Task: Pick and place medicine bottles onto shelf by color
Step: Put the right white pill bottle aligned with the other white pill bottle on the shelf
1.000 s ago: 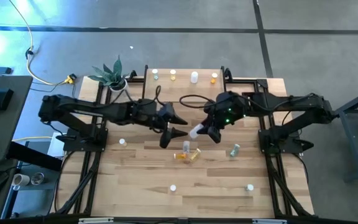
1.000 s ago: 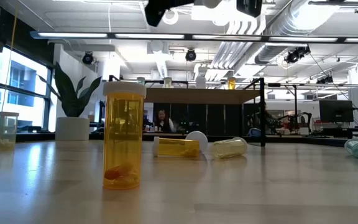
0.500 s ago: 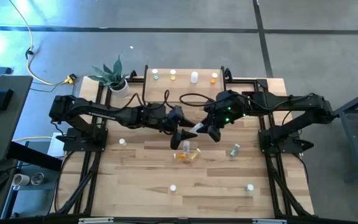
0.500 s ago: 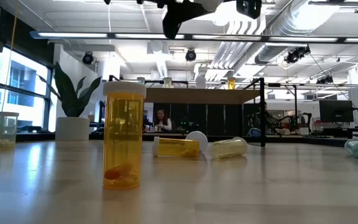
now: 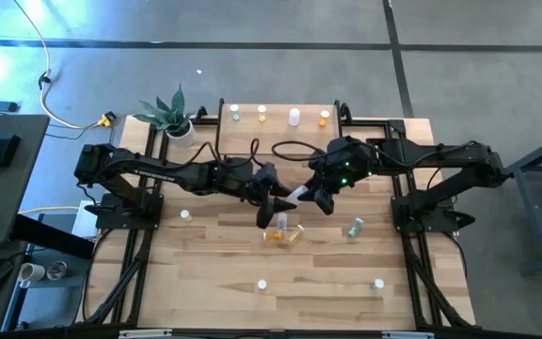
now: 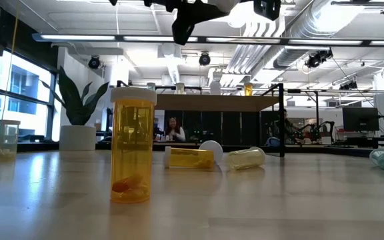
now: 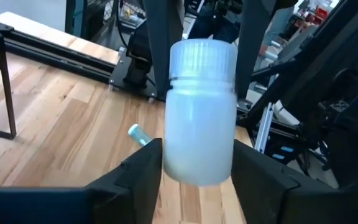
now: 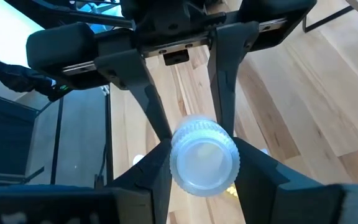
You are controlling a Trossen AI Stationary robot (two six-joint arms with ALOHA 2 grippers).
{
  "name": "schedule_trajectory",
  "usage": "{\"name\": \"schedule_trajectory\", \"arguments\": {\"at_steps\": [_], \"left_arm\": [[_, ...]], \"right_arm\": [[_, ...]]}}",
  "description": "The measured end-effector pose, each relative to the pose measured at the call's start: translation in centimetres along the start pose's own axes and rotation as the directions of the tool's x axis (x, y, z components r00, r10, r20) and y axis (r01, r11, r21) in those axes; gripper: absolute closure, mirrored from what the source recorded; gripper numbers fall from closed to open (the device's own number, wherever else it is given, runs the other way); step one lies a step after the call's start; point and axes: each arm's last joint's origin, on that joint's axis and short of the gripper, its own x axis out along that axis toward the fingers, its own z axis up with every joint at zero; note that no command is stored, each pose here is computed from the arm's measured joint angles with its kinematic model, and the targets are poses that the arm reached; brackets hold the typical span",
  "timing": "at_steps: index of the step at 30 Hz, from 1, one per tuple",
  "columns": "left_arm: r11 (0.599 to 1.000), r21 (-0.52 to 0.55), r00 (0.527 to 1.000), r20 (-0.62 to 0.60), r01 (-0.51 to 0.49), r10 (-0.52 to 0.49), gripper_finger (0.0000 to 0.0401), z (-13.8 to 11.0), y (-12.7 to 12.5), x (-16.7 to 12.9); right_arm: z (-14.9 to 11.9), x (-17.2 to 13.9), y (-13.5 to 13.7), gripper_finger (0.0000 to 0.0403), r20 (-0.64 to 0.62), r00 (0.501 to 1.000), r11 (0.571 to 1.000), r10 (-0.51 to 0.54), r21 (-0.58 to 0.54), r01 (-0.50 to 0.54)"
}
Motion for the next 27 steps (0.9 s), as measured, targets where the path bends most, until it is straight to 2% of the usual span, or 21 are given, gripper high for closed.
{"name": "schedule_trajectory", "arguments": {"at_steps": [5, 20, 23, 27], "left_arm": [[1.0, 0.0, 1.0, 0.005, -0.005, 0.005, 0.0253, 0.08, 0.15, -0.01], [1.0, 0.019, 1.0, 0.014, -0.006, 0.006, 0.0259, 0.14, 0.11, -0.01], [1.0, 0.022, 1.0, 0.011, -0.008, 0.008, 0.0259, 0.1, 0.12, -0.01], [0.999, 0.017, 1.0, 0.013, -0.027, 0.027, 0.0259, 0.11, 0.21, -0.05]], "right_arm": [[-0.01, 0.0, 0.0, 0.0276, -0.001, 1.0, 1.0, 0.001, 0.0, -0.001], [0.01, -0.01, -0.04, 0.0276, 0.006, 1.0, 1.0, -0.013, -0.008, 0.013], [0.03, -0.01, -0.07, 0.0263, 0.014, 1.0, 0.999, -0.026, -0.025, 0.027], [0.23, -0.08, -0.39, 0.0226, 0.038, 0.997, 0.997, -0.065, -0.028, 0.066]]}}
